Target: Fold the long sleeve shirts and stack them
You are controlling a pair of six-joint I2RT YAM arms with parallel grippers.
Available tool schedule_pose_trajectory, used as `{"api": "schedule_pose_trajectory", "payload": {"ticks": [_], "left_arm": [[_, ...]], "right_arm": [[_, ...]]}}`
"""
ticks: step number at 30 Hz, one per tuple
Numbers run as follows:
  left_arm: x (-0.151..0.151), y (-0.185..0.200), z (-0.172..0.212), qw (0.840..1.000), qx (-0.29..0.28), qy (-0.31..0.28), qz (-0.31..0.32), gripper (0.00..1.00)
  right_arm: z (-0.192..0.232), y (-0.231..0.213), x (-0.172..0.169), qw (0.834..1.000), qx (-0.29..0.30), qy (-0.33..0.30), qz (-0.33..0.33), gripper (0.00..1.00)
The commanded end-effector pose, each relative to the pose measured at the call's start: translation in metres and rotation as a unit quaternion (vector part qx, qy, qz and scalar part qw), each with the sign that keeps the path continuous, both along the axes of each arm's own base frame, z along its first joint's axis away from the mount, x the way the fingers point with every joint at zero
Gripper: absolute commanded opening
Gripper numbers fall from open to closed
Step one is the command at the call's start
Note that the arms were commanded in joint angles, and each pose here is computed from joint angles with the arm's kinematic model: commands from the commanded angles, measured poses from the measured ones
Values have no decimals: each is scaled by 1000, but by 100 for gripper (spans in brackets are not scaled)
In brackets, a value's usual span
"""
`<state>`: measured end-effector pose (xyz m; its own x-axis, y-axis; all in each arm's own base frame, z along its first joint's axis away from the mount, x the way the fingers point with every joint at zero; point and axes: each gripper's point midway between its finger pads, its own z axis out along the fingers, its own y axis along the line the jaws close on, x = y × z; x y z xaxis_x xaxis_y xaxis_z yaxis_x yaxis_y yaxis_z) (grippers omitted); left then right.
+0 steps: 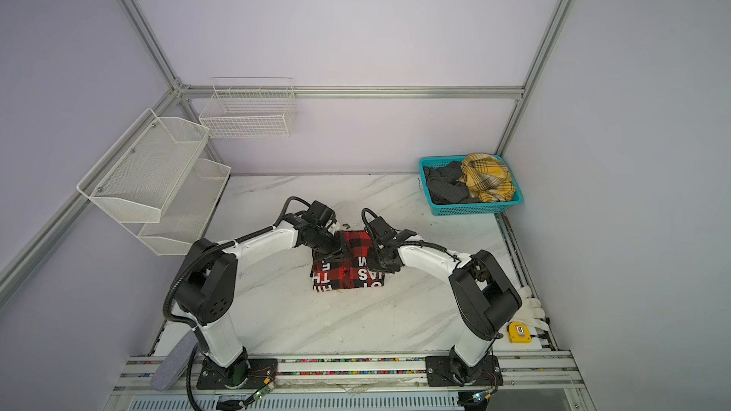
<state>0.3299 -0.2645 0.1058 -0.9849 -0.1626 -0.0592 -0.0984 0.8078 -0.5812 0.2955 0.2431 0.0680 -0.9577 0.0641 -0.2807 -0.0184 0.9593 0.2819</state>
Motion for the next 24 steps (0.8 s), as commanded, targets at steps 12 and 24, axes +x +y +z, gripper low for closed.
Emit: {"api": "schedule_pose_trajectory", "payload": {"ticks": [12, 24], "left_arm": [[-5, 57, -14, 998, 5, 12, 56, 13], [0, 59, -52, 998, 22, 36, 56, 6]], "right_arm": [[12, 1, 39, 1000, 3, -23, -14, 18], [-34, -7, 19, 1000, -4, 20, -11, 15]]}}
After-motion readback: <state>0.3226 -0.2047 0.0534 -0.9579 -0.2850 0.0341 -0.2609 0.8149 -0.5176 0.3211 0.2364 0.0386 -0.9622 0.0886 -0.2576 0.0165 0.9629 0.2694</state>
